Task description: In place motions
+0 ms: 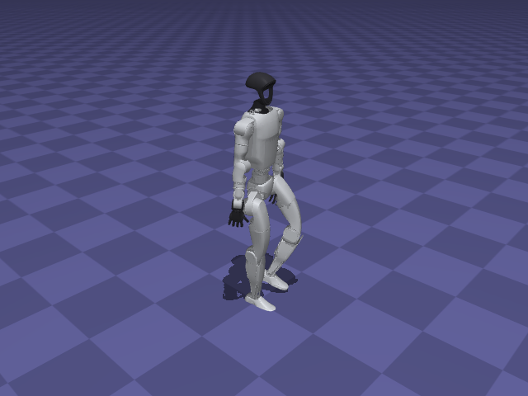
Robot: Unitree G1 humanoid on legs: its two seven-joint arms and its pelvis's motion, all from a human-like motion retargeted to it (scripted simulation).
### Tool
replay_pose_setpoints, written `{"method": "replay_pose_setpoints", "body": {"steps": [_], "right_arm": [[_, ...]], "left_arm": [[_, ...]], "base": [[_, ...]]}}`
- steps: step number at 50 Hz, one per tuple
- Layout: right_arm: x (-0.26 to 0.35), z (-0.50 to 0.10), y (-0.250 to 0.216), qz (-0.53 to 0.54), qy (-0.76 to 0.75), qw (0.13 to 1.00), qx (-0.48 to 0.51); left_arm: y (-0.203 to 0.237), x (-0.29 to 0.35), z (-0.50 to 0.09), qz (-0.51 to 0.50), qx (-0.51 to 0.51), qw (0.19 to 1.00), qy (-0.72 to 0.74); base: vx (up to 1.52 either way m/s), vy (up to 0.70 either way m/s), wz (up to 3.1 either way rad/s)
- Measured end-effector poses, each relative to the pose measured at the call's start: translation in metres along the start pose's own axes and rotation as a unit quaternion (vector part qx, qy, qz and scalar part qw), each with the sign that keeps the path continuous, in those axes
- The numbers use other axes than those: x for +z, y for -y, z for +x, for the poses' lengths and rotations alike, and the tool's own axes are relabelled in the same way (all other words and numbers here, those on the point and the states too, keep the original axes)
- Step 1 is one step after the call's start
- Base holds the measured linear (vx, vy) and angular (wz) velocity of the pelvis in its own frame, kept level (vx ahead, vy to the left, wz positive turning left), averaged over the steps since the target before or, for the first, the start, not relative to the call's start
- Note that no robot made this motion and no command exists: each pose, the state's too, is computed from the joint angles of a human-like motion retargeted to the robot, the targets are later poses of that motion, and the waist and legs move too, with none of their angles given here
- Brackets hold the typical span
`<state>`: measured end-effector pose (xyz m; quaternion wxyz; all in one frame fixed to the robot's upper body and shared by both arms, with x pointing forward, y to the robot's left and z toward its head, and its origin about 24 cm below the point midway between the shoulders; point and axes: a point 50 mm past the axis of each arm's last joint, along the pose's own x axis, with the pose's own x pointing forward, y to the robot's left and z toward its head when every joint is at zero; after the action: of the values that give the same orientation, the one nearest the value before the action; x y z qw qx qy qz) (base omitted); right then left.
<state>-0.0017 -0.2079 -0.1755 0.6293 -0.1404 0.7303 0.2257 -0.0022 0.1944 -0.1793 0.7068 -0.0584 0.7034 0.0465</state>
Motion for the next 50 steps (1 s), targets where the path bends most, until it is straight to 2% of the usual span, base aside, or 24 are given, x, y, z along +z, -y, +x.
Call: {"method": "replay_pose_setpoints", "body": {"steps": [25,39,50], "right_arm": [[-0.001,0.001,-0.002,-0.004,-0.002,1.000,0.005],[0.007,0.001,-0.005,-0.014,0.011,1.000,0.007],[0.012,0.001,-0.004,-0.012,0.026,1.000,0.005]], "left_arm": [[-0.008,-0.022,-0.002,-0.028,0.013,0.999,-0.027],[-0.010,0.011,-0.001,-0.010,0.014,1.000,0.024],[-0.009,0.010,-0.001,-0.006,0.012,1.000,0.020]], "base": [[0.01,-0.02,-0.05],[0.00,-0.06,0.01],[0.02,-0.06,-0.03]]}}
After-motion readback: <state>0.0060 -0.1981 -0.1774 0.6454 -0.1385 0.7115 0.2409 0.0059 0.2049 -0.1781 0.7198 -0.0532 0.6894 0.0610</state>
